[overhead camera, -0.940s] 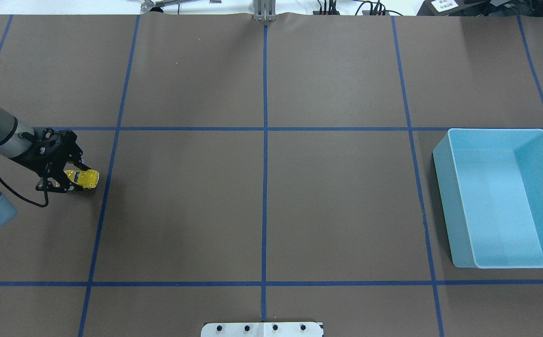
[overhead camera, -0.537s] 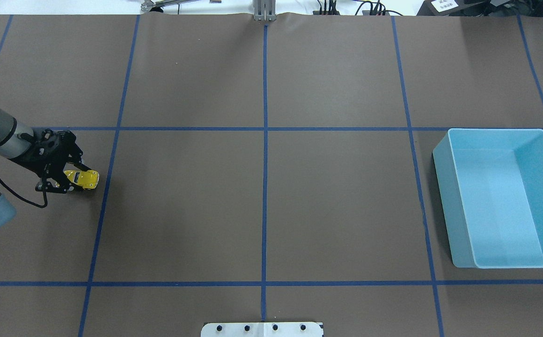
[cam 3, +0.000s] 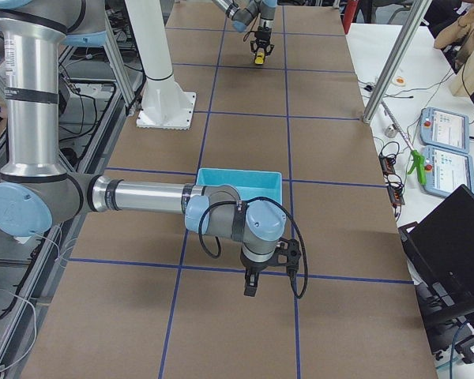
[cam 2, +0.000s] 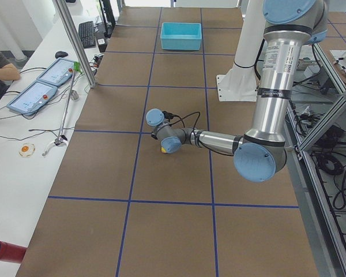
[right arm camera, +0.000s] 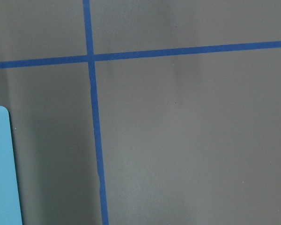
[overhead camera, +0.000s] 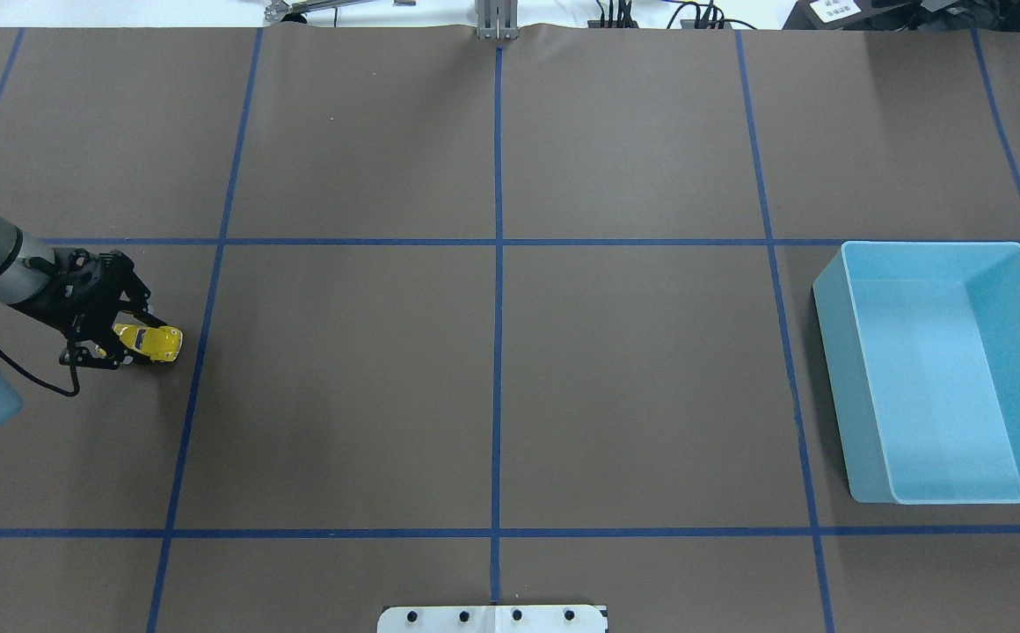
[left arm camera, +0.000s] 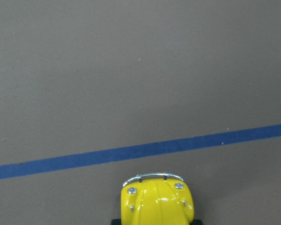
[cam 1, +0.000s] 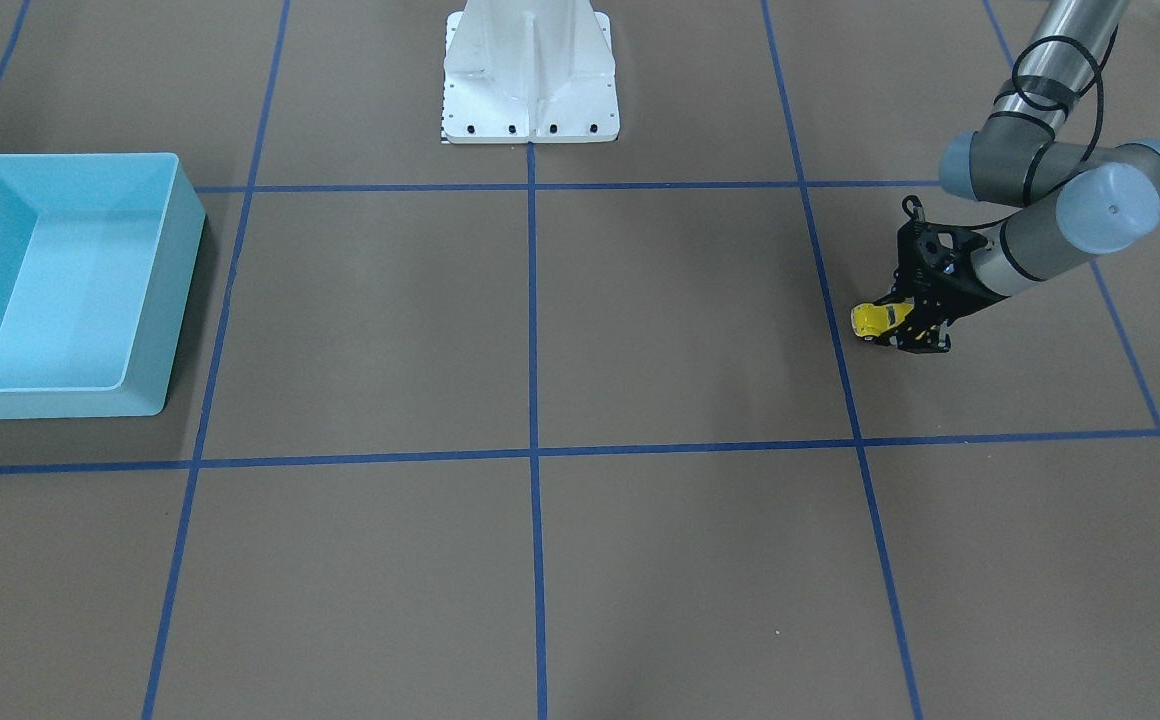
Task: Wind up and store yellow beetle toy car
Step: 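Roll the held car along the table toward the table center, then roll the held car back toward the table edge with the left gripper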
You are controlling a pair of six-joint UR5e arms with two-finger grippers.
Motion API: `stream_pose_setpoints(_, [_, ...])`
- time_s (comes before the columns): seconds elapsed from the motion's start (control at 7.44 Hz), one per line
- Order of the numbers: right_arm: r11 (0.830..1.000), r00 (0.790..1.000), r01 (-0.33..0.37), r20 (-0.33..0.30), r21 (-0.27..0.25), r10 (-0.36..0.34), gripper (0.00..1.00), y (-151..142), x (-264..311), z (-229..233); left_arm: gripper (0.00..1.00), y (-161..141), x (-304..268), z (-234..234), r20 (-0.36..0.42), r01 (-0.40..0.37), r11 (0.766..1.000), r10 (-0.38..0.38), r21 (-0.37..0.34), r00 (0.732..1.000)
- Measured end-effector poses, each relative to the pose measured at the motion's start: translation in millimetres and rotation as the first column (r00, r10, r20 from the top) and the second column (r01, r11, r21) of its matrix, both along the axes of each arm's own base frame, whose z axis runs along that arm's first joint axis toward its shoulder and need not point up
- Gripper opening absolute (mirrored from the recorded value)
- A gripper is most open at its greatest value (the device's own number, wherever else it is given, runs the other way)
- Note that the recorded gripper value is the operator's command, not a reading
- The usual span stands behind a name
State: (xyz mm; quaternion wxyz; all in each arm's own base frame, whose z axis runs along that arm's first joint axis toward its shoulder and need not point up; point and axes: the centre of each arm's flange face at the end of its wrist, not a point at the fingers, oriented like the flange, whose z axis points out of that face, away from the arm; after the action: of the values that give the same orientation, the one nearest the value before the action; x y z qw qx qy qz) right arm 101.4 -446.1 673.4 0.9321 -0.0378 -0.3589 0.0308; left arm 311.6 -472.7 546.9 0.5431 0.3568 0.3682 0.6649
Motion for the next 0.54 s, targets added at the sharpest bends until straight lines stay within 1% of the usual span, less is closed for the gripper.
stream_pose_setpoints(0.54, [1.000, 1.000, 0.000, 0.000, 0.000, 0.000, 1.00, 0.0, 0.0, 0.0, 0.00, 9.0, -8.4, 9.9, -0.022, -0.016, 1.000, 0.016, -0.005, 1.000])
